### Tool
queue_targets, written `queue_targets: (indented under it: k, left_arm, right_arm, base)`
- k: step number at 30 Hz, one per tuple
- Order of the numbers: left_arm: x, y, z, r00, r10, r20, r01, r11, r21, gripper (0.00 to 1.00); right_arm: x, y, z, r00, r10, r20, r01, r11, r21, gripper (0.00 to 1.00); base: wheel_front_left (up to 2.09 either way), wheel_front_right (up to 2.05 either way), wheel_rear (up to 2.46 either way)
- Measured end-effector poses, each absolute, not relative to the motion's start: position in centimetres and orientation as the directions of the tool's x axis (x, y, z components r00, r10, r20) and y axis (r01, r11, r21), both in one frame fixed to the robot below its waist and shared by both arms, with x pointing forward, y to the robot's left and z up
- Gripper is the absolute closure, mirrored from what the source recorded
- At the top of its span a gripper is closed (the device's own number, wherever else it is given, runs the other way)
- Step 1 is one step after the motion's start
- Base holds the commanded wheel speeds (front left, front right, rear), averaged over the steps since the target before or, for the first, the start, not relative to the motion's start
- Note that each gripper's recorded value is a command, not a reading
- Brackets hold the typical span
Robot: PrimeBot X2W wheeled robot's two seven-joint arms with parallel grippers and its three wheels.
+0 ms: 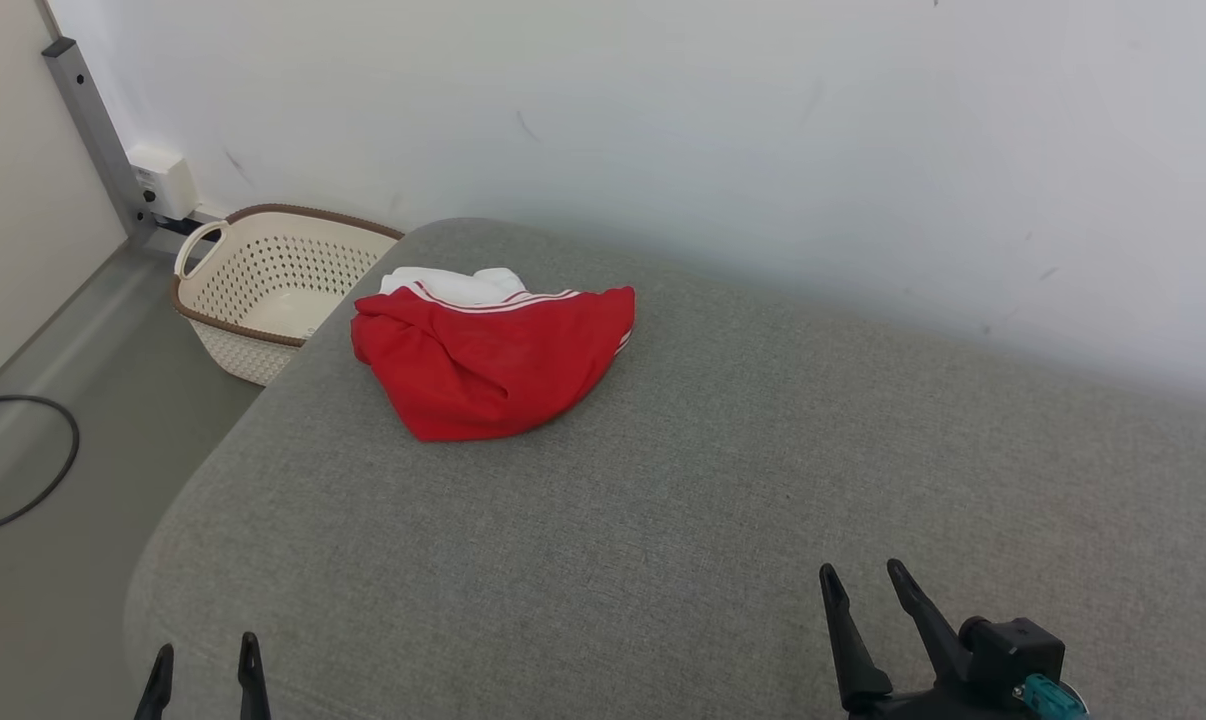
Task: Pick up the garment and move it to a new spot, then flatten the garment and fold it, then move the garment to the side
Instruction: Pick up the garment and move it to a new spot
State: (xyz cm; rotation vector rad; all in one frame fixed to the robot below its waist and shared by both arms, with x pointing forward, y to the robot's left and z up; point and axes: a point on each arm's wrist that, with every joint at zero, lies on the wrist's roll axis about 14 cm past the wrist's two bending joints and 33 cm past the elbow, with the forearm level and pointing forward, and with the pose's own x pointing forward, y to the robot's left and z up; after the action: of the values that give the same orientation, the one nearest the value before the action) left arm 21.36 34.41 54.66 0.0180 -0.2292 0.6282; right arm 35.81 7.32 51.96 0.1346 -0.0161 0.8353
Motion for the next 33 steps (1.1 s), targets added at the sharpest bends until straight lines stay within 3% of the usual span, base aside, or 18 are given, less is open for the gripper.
queue_targets:
  k: [13, 24, 33]
  left_arm:
    - [24.9, 33.4, 57.5, 0.818, 0.496, 0.291, -0.503, 0.862, -0.053, 0.00]
    - [31.8, 33.9, 63.6, 0.844, 0.371, 0.388, -0.394, 0.919, -0.022, 0.00]
    - [39.3, 33.3, 64.3, 0.896, 0.285, 0.340, -0.303, 0.953, 0.002, 0.00]
  right_arm:
    - [36.5, 5.9, 51.9, 0.700, 0.712, 0.066, -0.714, 0.691, 0.116, 0.00]
    - [38.3, 3.9, 52.4, 0.739, 0.668, 0.081, -0.673, 0.730, 0.115, 0.00]
    - [41.0, 1.1, 52.1, 0.790, 0.608, 0.083, -0.613, 0.781, 0.116, 0.00]
  base:
    - [0.00, 0.00, 0.00]
    - [0.00, 0.00, 0.00]
    - [0.00, 0.00, 0.00]
